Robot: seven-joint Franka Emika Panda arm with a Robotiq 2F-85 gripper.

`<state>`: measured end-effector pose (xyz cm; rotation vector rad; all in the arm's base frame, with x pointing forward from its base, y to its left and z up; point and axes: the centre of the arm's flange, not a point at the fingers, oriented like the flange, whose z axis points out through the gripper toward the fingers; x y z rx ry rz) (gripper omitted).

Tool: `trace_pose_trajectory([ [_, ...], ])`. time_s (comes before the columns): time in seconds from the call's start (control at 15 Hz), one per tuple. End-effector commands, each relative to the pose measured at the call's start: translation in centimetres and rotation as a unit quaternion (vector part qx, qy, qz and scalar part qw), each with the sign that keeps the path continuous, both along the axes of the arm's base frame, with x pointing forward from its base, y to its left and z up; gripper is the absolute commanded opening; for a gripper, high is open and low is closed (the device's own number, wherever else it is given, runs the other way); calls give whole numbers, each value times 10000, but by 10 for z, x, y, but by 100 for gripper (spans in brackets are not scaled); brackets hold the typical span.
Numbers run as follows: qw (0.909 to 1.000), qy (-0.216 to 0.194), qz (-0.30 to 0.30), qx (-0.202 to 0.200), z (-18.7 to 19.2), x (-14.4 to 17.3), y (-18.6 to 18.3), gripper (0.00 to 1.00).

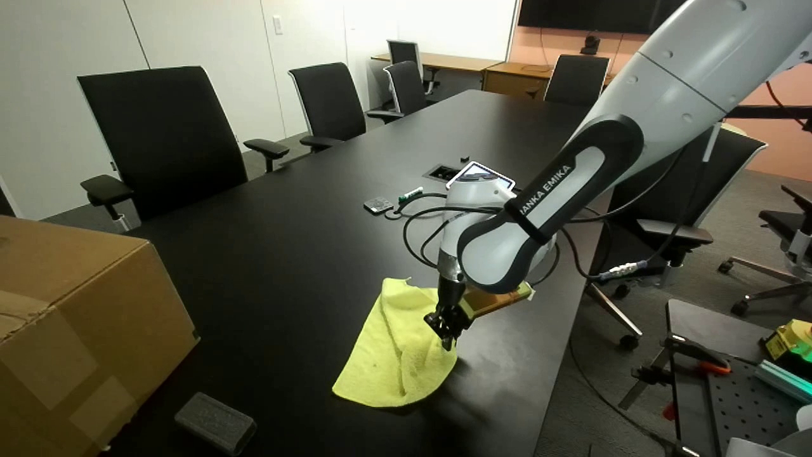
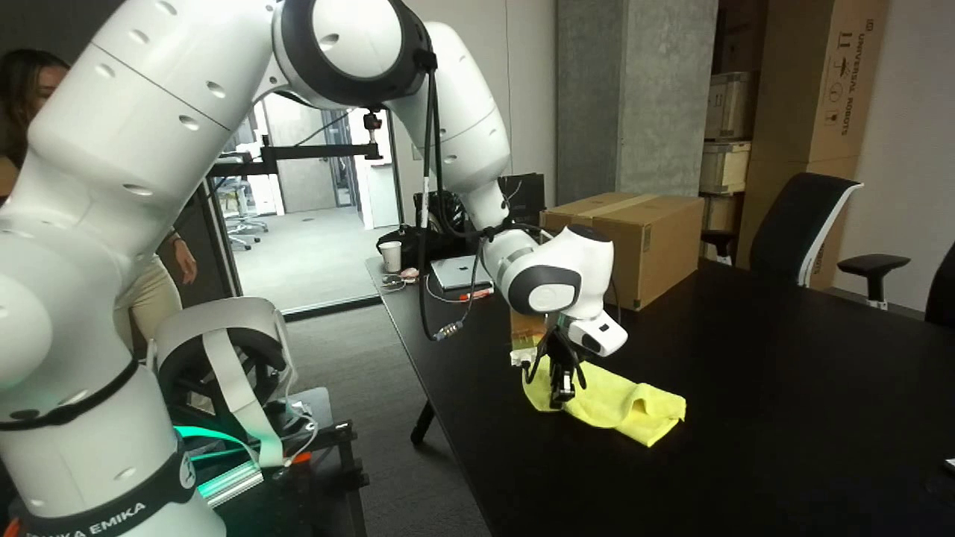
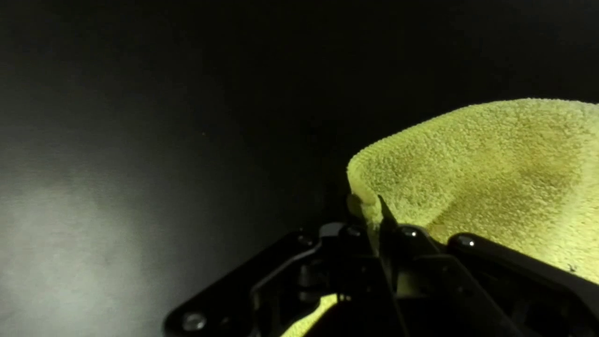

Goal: Fold the towel on the table

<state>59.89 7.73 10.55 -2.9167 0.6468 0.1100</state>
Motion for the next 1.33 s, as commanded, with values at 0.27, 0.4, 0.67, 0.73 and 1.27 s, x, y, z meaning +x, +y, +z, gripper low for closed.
trace_pose_trajectory([
  [0.27,9968,-235,632,-423,65,55,53,10],
  [0.4,9930,-198,1011,-573,69,84,75,10],
  [0.67,9821,-181,1649,-896,75,136,119,9],
  [0.73,9795,-165,1787,-912,74,144,127,9],
  [1.27,9681,-344,2214,-1120,60,185,175,9],
])
